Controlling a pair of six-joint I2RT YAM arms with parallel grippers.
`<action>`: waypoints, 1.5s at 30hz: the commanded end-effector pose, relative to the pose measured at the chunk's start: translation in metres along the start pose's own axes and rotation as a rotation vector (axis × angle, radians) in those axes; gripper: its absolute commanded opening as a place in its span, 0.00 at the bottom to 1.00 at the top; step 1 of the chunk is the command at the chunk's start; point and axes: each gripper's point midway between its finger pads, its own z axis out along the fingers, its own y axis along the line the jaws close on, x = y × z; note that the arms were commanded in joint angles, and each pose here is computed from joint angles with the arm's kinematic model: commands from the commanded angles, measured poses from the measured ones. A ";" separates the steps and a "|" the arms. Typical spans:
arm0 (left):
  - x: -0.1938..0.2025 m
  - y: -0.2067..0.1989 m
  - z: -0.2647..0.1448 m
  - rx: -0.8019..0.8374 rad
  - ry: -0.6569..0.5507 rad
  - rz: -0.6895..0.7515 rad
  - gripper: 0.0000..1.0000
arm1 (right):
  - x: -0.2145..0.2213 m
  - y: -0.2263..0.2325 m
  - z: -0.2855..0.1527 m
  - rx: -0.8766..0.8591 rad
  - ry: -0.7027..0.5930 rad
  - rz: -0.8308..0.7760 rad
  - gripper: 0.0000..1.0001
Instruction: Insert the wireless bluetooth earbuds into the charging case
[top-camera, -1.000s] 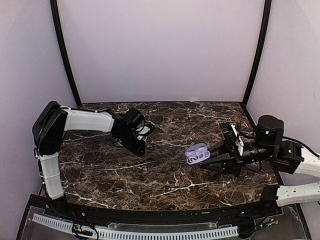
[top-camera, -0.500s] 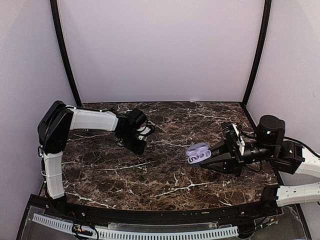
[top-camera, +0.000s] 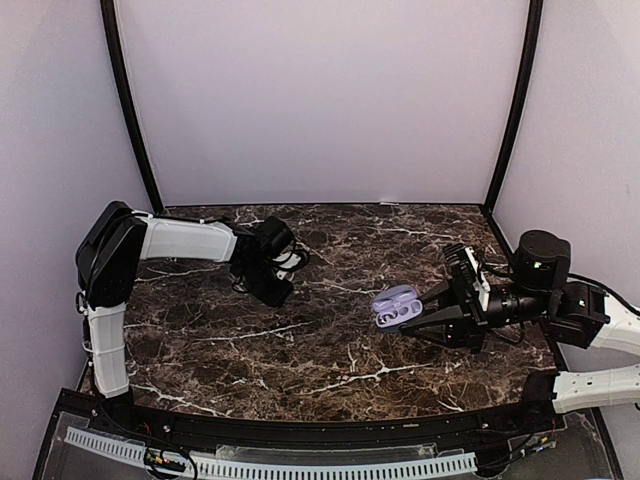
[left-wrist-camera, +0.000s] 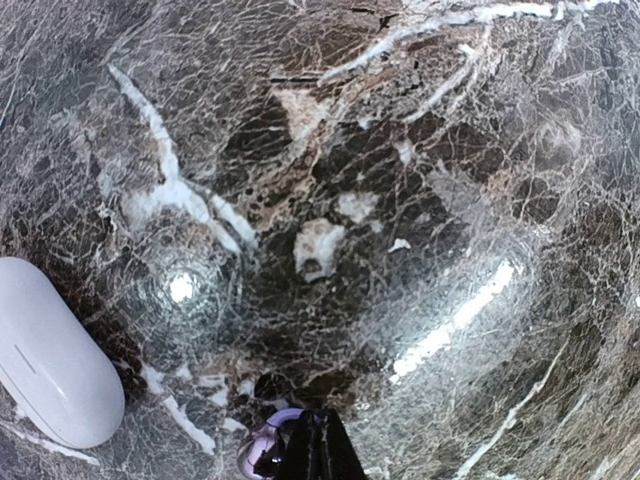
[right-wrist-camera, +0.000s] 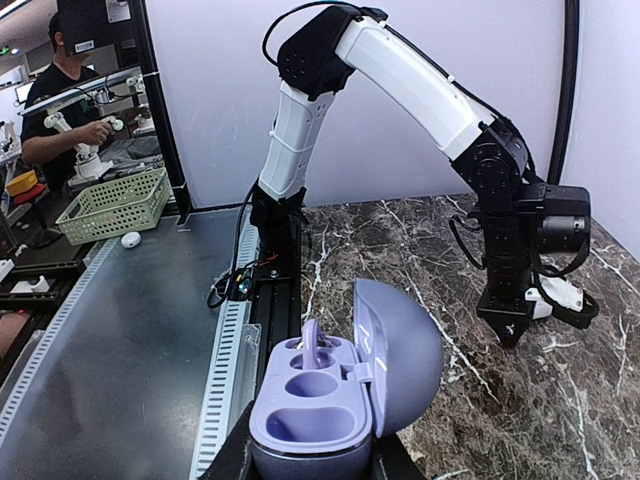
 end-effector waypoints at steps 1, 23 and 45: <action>-0.007 -0.007 -0.013 0.031 -0.027 0.006 0.01 | -0.002 0.000 0.000 0.004 -0.012 -0.002 0.00; -0.023 -0.015 -0.089 0.121 -0.227 -0.294 0.47 | -0.010 -0.003 0.002 0.012 -0.017 0.011 0.00; 0.015 0.007 -0.032 -0.289 -0.056 -0.636 0.48 | -0.007 -0.002 -0.002 0.025 -0.021 0.004 0.00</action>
